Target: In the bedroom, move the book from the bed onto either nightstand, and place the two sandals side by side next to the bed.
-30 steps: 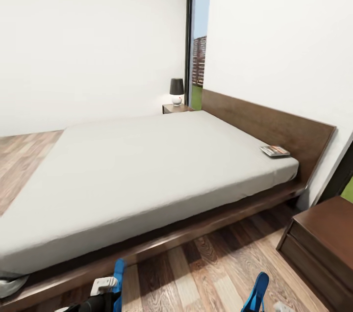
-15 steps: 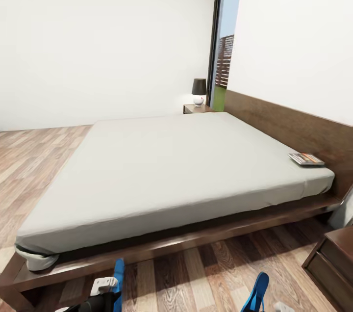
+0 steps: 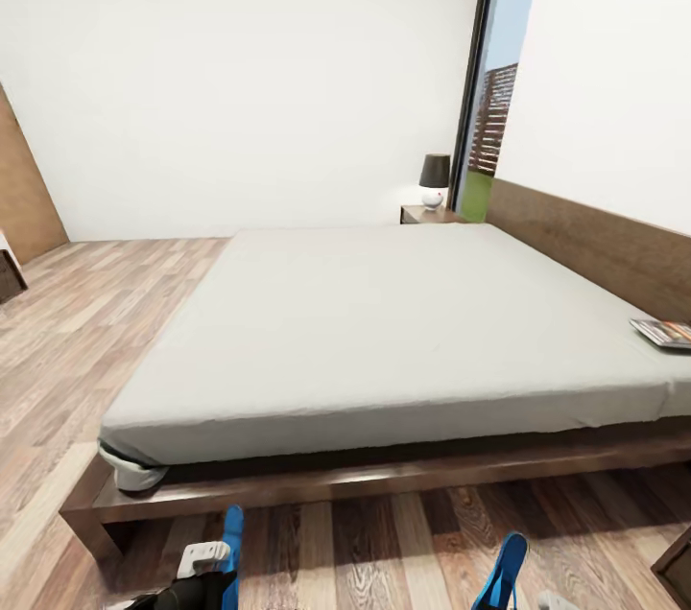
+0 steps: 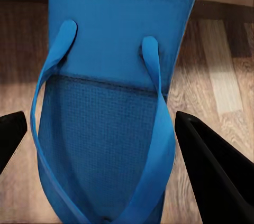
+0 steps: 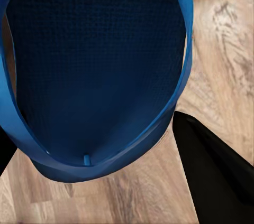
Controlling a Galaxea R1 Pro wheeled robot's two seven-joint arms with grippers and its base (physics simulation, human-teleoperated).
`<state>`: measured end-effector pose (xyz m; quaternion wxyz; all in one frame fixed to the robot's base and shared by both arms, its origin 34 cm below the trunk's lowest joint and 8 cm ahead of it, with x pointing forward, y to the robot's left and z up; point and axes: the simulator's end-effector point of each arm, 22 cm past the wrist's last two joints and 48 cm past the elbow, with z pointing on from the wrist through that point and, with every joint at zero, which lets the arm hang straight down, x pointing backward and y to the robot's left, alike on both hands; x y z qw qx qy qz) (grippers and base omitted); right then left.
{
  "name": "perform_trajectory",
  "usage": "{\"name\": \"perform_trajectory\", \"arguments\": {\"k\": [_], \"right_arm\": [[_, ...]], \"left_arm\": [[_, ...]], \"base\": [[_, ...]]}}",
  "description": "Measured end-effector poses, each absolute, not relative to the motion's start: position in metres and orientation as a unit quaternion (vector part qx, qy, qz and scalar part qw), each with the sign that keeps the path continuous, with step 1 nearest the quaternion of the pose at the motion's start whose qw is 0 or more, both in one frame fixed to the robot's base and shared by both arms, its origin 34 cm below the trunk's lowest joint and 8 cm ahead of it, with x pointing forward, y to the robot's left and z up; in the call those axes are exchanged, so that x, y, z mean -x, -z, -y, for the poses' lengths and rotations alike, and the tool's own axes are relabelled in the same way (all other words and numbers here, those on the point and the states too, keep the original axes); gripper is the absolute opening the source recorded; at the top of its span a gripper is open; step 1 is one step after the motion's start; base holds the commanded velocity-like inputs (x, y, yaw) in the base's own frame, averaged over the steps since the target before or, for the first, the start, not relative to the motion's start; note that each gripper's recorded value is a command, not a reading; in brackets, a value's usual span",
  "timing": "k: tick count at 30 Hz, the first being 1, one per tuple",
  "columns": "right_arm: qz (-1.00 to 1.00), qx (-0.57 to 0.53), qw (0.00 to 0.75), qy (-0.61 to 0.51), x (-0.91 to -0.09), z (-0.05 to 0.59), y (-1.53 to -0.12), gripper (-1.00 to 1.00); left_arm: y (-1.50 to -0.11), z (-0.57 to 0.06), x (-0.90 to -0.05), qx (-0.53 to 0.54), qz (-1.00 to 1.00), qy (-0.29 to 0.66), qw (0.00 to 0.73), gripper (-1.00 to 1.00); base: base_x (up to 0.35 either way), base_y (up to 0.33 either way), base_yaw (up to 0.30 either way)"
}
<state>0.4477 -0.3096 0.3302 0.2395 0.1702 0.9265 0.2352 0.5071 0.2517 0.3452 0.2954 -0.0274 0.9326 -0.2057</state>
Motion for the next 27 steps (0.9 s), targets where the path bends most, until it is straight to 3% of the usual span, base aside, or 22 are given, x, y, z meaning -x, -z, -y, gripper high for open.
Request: {"name": "perform_trajectory", "arguments": {"k": [15, 27], "right_arm": [[-0.926, -0.170, 0.239, -0.235, -0.4477, 0.3096, -0.3302, -1.00], [-0.926, -0.171, 0.240, -0.236, -0.4480, 0.3095, -0.3306, -1.00]], "left_arm": [[-0.3452, -0.2517, -0.5071, 0.027, -0.933, 0.206, 0.295, -1.00], [-0.3453, -0.2517, -0.5074, 0.028, -0.932, 0.206, 0.296, -1.00]], "base": [[0.000, 0.000, 0.289], [0.000, 0.000, 0.022]]}}
